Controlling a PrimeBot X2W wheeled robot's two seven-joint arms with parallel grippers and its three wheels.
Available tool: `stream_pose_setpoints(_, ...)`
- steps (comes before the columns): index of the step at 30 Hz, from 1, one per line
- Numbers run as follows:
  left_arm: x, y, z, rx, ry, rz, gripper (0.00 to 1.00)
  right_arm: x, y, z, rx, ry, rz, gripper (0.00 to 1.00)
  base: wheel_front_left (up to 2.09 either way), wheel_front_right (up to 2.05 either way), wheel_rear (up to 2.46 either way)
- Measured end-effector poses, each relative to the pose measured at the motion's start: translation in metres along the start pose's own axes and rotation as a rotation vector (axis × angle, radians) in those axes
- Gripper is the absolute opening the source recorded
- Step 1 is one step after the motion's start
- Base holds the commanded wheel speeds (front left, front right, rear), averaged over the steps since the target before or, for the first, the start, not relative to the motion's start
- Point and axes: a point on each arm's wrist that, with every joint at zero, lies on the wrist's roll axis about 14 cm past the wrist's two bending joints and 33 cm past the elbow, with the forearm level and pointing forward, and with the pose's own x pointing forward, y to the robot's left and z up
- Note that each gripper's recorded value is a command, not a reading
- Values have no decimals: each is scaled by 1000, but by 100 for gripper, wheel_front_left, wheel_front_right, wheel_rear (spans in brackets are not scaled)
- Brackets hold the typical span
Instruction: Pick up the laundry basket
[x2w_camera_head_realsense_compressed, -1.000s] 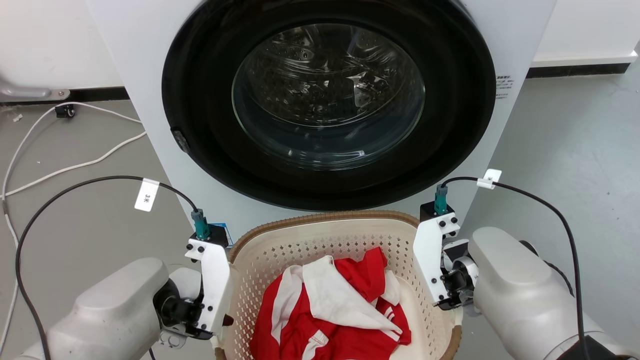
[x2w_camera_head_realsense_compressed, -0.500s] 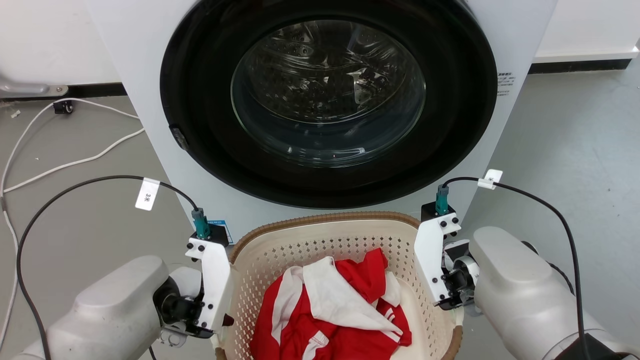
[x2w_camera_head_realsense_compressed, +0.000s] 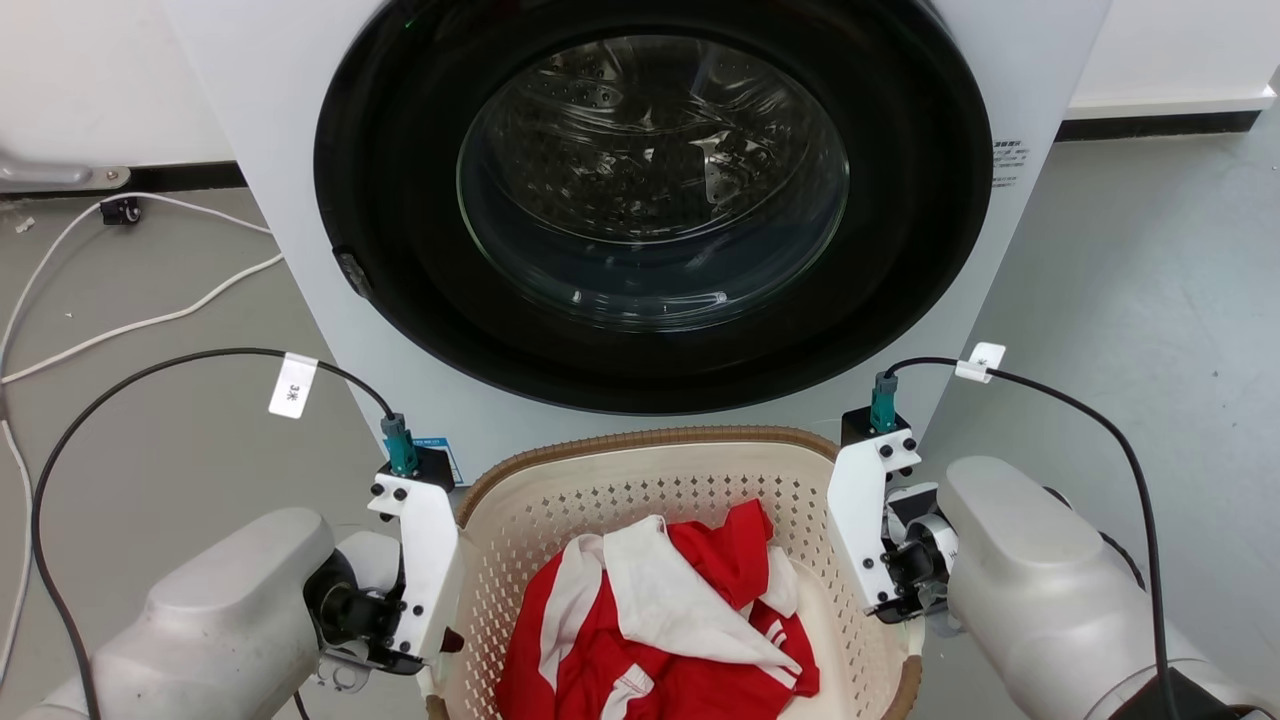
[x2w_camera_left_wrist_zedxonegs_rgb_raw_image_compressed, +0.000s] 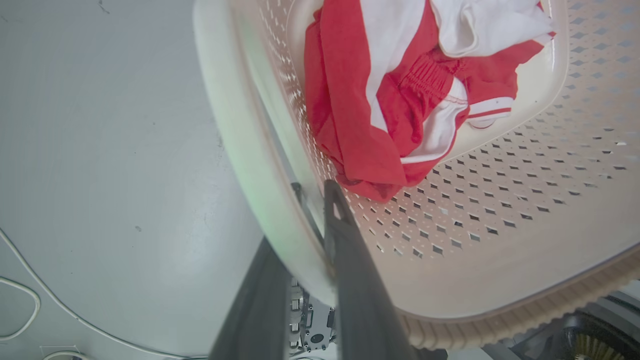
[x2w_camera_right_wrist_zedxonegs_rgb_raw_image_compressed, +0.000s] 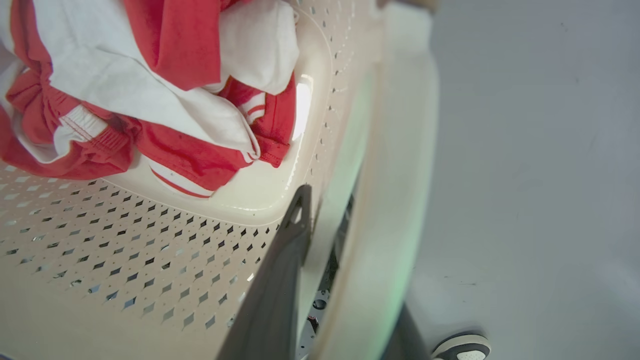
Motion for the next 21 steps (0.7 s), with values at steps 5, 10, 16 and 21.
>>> stream_pose_setpoints(5,0,0,1,2,2,2,0,1,0,-1,4,4,2,0,0,0,0)
stream_pose_setpoints(10,0,0,0,1,4,3,0,2,0,-2,7,6,4,0,0,0,0)
stream_pose_setpoints(16,0,1,0,1,4,7,0,1,0,-2,8,3,4,0,0,0,0)
stream_pose_setpoints(21,0,4,0,8,6,20,0,2,2,-1,6,-1,8,0,0,0,0)
